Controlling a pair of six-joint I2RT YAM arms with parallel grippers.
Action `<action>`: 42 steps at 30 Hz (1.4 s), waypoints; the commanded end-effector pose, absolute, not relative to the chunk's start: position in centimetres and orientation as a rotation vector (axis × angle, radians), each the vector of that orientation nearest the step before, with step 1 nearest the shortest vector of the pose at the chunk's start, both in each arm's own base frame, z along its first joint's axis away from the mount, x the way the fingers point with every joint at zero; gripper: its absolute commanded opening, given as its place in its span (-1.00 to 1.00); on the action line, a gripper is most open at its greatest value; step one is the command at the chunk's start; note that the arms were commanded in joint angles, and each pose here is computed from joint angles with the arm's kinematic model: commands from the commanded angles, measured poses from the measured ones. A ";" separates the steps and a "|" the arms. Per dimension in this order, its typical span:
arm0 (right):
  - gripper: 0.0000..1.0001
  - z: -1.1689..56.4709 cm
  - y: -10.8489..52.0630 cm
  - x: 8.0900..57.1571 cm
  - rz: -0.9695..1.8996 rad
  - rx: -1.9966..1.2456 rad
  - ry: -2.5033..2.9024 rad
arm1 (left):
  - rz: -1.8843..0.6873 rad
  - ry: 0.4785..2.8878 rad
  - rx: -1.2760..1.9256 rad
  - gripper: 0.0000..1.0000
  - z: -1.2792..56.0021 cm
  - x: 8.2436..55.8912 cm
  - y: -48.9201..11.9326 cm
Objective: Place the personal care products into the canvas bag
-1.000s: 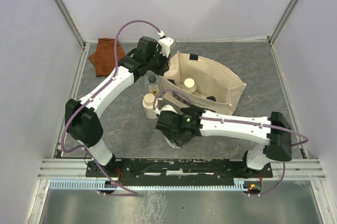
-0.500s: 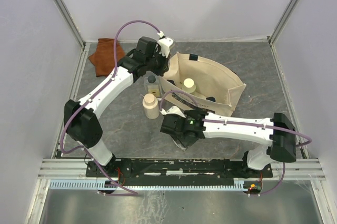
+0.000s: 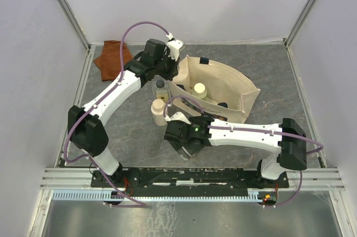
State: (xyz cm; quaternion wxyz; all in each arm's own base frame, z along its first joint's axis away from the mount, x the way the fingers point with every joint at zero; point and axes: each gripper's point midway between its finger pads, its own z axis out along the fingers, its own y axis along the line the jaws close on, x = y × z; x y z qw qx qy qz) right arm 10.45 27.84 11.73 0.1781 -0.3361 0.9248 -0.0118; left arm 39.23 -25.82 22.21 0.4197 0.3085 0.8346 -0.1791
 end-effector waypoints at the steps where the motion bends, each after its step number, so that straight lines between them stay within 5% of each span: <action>1: 0.86 14.1 30.2 10.5 0.140 -0.906 2.559 | -0.439 2.058 0.760 -0.95 24.2 38.8 -24.8; 18: 0.93 11.5 31.7 12.3 0.132 -0.934 2.526 | -0.429 2.062 0.755 -0.95 24.1 38.8 -24.3; 21: 0.79 11.4 31.8 12.6 0.137 -0.921 2.507 | -0.431 2.064 0.754 -0.95 24.0 38.7 -24.3; 26: 0.13 10.9 31.6 13.0 0.128 -0.901 2.490 | -0.434 2.064 0.750 -0.95 23.9 38.8 -24.3; 33: 0.01 11.2 31.2 13.2 0.117 -0.867 2.488 | -0.436 2.066 0.746 -0.95 23.8 38.8 -24.2; 42: -0.42 18.2 27.9 12.7 0.172 -0.687 2.476 | -0.445 2.062 0.749 -0.95 23.8 38.7 -24.3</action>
